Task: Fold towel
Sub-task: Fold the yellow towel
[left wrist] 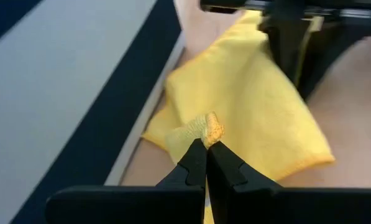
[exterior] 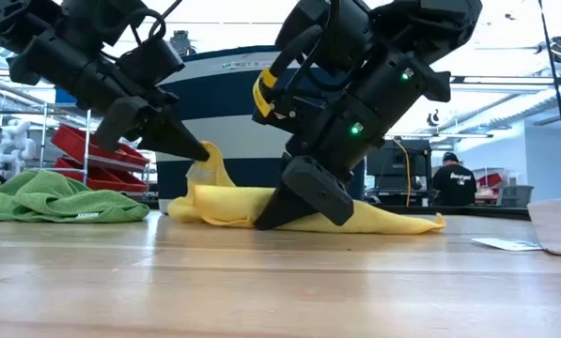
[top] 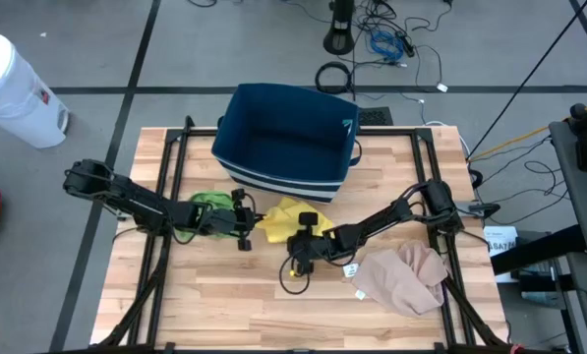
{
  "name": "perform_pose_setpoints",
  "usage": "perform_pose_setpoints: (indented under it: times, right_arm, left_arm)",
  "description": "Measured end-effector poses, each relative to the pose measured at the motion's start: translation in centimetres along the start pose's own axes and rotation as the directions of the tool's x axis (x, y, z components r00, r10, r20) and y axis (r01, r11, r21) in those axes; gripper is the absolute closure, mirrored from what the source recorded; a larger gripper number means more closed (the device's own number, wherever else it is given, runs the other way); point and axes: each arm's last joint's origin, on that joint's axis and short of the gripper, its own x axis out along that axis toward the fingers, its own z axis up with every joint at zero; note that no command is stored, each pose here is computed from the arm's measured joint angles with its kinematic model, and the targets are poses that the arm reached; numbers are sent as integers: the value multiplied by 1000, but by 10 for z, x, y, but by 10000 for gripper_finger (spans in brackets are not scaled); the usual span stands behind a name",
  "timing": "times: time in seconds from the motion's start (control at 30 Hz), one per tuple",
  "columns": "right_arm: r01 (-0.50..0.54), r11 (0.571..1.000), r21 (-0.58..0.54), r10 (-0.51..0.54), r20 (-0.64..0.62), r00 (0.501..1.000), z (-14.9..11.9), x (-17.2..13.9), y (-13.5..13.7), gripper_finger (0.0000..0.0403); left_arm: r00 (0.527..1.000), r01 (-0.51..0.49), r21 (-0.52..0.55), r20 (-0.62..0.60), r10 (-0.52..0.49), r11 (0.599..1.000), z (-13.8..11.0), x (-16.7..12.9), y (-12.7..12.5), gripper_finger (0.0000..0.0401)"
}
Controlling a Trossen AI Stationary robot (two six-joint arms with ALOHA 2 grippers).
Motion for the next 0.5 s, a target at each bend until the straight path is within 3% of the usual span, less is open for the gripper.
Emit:
perform_pose_setpoints:
  times: [0.13, 0.27, 0.5]
  right_arm:
    - [7, 1000, 21, -6, -36, 999, -3, -1, -1, 398]
    - [31, 1000, -1, -31, -37, 999, -3, -9, 3, 401]
    - [22, 999, 48, -22, 2, 1000, 15, -59, -11, 403]
  left_arm:
    - [999, 30, -2, -34, -30, 1000, -4, -1, -3, 401]
    - [996, 43, 2, -77, -42, 999, -8, -2, -6, 401]
    - [992, 52, -11, -111, -53, 999, -12, -3, -6, 401]
